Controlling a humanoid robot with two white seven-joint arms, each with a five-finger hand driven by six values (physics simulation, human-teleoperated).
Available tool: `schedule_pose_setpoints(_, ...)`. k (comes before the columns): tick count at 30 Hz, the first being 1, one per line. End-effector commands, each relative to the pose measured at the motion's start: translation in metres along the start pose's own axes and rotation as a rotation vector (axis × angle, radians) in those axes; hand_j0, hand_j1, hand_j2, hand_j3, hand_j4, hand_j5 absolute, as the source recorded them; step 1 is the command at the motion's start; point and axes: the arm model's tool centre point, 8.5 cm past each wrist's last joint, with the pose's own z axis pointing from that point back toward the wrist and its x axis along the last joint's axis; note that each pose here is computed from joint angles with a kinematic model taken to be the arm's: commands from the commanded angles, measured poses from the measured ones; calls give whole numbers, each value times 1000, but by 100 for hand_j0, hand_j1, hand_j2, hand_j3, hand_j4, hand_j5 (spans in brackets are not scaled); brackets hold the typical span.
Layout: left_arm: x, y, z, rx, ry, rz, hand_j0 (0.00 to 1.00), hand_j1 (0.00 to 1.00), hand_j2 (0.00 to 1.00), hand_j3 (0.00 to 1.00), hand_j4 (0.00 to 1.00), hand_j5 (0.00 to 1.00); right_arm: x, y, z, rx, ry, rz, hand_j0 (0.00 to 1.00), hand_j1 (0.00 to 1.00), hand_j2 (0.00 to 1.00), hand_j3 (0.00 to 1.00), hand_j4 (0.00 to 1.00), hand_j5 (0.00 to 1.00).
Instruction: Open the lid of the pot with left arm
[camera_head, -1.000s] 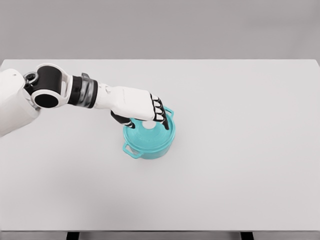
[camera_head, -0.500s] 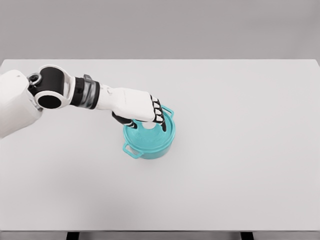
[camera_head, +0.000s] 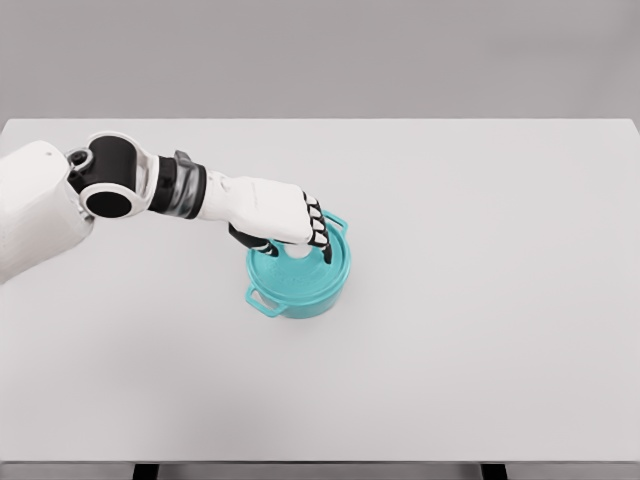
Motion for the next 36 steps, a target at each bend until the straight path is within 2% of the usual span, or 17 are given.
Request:
schedule_pose_setpoints(1, 0, 1, -1, 2, 0, 2, 71, 71, 71, 71, 71, 71, 0, 0, 0, 0, 1, 0, 100, 100, 100, 100, 100, 100)
schedule_pose_setpoints(9, 1, -2, -3, -4, -5, 6, 69, 69, 69, 69, 69, 69, 0, 0, 0, 0, 0, 0, 100, 100, 100, 100, 100, 100)
schedule_pose_setpoints(17, 1, -3, -2, -7, -3, 6, 51, 51, 51, 51, 51, 51, 0, 0, 0, 0, 0, 0, 100, 100, 100, 100, 100, 100)
schedule_pose_setpoints(21, 0, -3, 0, -8, 0, 5, 48, 48, 48, 48, 48, 48, 0, 0, 0, 0, 0, 0, 100, 100, 100, 100, 100, 100)
schedule_pose_setpoints(30, -6, 1, 12, -13, 26, -5, 48, 48, 48, 48, 48, 48, 0, 0, 0, 0, 0, 0, 100, 100, 100, 100, 100, 100)
schedule_pose_setpoints(36, -20, -8, 44, -39, 101, 4, 48, 48, 48, 48, 48, 48, 0, 0, 0, 0, 0, 0, 100, 100, 100, 100, 100, 100)
